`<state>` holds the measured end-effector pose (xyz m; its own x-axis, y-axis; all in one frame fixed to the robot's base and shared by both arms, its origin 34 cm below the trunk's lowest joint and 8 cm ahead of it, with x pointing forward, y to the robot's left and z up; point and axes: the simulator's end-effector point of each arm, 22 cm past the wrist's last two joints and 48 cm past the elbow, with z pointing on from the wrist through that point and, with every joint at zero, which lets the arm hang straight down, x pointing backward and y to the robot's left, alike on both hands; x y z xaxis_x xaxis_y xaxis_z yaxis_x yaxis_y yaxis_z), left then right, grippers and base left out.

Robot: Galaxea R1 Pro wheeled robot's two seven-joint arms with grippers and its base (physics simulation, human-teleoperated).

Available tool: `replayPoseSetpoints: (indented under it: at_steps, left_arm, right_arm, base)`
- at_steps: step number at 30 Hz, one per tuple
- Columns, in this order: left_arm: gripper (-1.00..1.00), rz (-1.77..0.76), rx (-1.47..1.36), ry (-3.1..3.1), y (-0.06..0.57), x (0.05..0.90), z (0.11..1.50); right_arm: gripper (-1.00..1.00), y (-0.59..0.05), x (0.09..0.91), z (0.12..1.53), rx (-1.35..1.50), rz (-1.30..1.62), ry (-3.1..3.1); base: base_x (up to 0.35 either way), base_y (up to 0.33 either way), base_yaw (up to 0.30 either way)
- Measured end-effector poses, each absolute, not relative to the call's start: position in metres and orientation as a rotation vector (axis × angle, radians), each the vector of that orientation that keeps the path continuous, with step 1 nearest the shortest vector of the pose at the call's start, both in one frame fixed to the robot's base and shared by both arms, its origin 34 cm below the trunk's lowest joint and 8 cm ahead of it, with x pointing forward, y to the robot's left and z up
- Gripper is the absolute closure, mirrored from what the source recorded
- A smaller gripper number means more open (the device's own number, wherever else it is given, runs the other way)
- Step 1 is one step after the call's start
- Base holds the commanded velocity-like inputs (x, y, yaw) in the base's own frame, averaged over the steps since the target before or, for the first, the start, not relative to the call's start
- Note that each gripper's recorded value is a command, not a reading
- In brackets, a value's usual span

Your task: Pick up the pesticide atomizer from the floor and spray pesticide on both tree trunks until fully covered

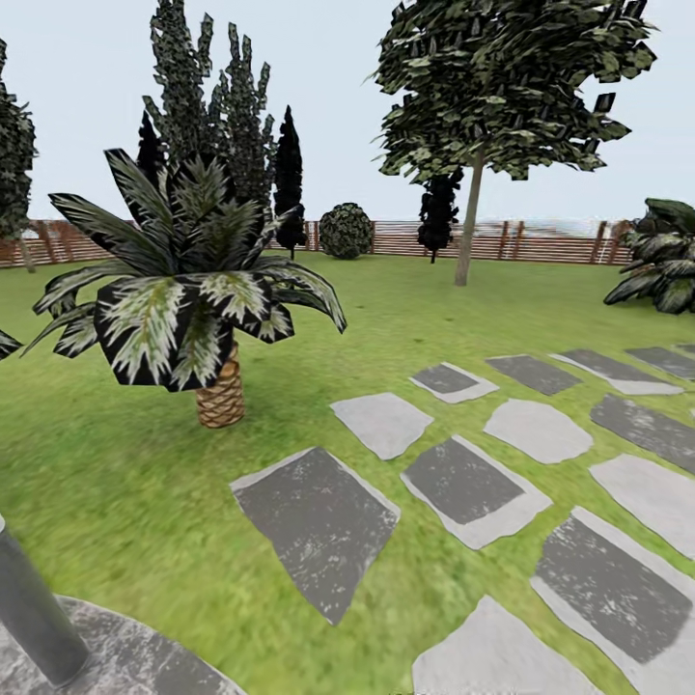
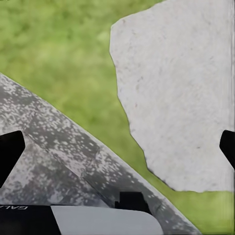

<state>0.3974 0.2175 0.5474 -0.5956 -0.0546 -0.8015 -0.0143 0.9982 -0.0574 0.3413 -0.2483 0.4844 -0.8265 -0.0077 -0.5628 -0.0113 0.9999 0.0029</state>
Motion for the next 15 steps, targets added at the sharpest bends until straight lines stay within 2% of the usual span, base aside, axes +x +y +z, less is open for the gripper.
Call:
replayPoseSetpoints:
  at_steps: [15]
  left_arm:
    - [-1.00,-0.056,-0.045,2.210,0.2171,0.3973,0.5472]
  right_arm:
    - [-1.00,-0.2476,0.3413,0.4844,-0.021,0.008,2.544]
  base:
    - [0.000,0.000,-0.300]
